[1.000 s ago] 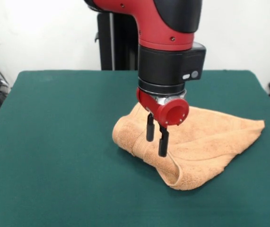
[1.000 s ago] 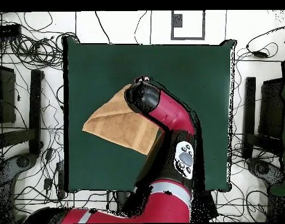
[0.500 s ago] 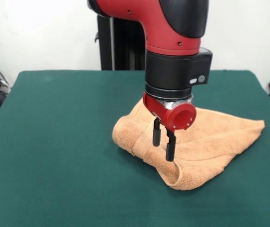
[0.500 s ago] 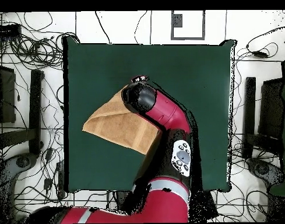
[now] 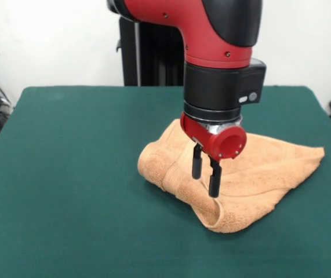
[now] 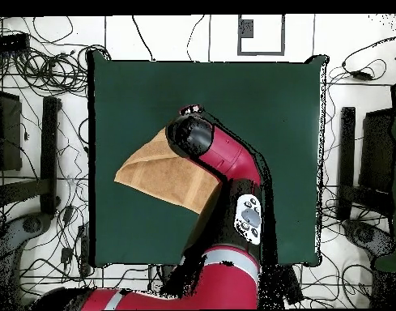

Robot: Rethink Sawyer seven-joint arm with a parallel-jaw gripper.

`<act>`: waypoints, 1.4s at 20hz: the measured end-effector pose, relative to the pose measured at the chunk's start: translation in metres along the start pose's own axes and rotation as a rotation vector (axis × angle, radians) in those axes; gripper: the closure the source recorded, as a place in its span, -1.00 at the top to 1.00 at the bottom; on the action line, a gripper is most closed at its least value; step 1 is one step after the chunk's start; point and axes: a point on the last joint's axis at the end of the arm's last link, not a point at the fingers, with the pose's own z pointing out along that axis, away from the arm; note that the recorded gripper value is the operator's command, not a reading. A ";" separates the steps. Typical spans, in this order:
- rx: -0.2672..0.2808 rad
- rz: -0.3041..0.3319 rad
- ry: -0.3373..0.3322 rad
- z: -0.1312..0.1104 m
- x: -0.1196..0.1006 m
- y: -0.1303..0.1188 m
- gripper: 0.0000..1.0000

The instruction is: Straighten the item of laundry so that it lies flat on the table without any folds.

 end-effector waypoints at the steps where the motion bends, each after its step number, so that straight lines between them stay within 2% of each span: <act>1: 0.001 0.000 0.001 0.000 0.000 0.000 1.00; 14: 0.030 0.014 0.019 -0.006 0.008 -0.020 1.00; 22: 0.025 0.017 0.019 -0.014 0.008 -0.020 1.00; 28: 0.024 0.016 0.026 -0.010 0.012 -0.020 1.00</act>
